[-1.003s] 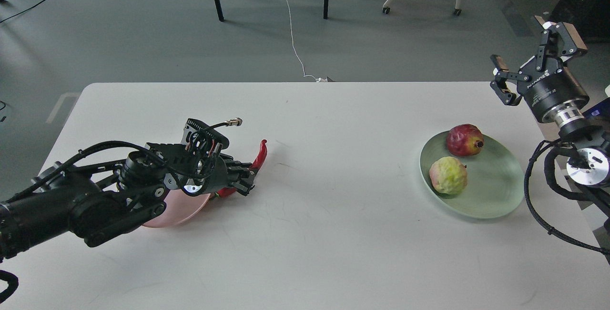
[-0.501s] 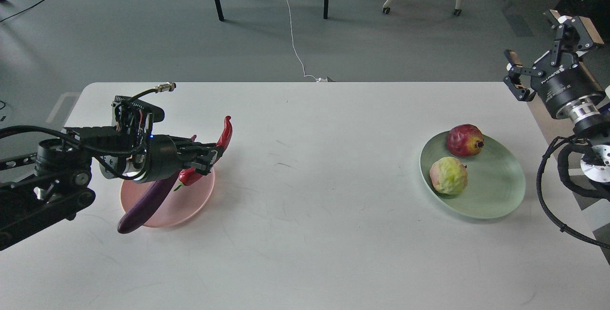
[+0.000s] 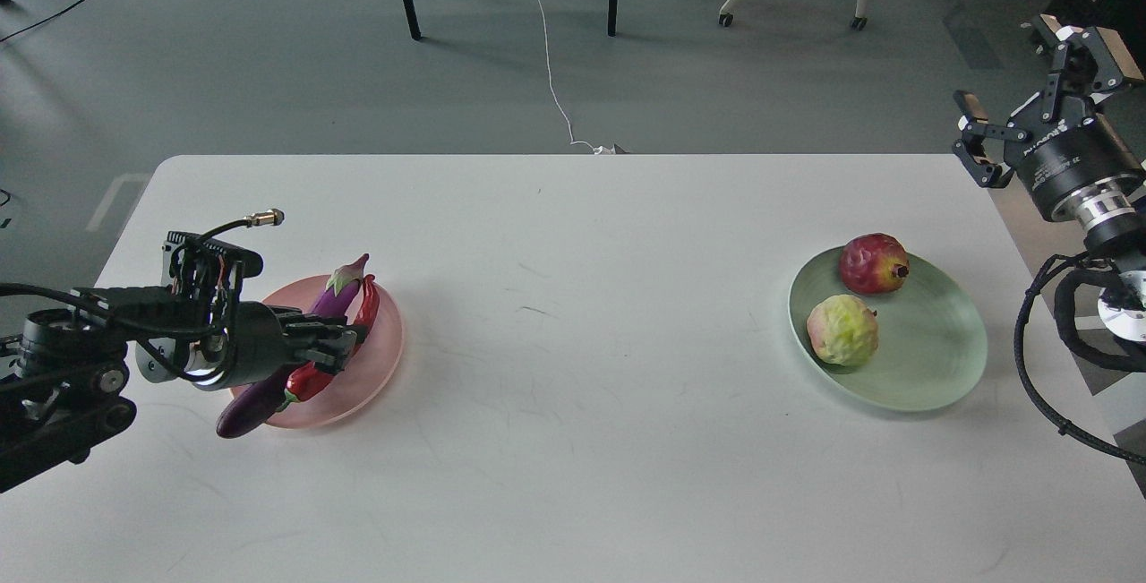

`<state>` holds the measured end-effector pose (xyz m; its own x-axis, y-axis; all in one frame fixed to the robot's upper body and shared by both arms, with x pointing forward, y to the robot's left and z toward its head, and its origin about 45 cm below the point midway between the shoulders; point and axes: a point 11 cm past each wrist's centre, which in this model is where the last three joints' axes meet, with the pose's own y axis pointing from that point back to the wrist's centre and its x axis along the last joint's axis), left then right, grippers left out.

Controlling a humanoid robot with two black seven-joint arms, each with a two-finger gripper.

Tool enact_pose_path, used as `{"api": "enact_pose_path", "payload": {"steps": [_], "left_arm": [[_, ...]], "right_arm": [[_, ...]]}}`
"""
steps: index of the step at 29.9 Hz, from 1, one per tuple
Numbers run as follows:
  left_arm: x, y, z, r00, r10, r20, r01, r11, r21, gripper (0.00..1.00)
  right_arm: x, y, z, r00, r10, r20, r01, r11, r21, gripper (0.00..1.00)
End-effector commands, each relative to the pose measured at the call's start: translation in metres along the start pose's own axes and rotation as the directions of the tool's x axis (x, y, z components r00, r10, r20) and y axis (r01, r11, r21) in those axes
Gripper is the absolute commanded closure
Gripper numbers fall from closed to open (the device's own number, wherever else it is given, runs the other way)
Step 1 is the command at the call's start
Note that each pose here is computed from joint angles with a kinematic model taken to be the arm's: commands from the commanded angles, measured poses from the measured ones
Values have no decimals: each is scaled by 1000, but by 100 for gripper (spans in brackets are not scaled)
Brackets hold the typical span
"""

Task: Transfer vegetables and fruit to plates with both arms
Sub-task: 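Lift the chili pepper and place it on the pink plate, then release the chili pepper and hold the left gripper above the plate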

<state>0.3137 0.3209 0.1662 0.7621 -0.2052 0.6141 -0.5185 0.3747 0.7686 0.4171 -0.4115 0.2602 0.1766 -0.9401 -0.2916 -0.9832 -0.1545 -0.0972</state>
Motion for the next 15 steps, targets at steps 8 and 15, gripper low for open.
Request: {"api": "enact_pose_path", "payload": {"steps": [8, 15], "left_arm": [[50, 9, 9, 982, 157, -104, -164, 985, -60, 31], [151, 7, 54, 667, 322, -671, -582, 788, -201, 3]], "right_arm": [[1, -4, -8, 1000, 13, -3, -13, 1000, 24, 1], [19, -10, -24, 997, 72, -23, -70, 995, 70, 1]]}}
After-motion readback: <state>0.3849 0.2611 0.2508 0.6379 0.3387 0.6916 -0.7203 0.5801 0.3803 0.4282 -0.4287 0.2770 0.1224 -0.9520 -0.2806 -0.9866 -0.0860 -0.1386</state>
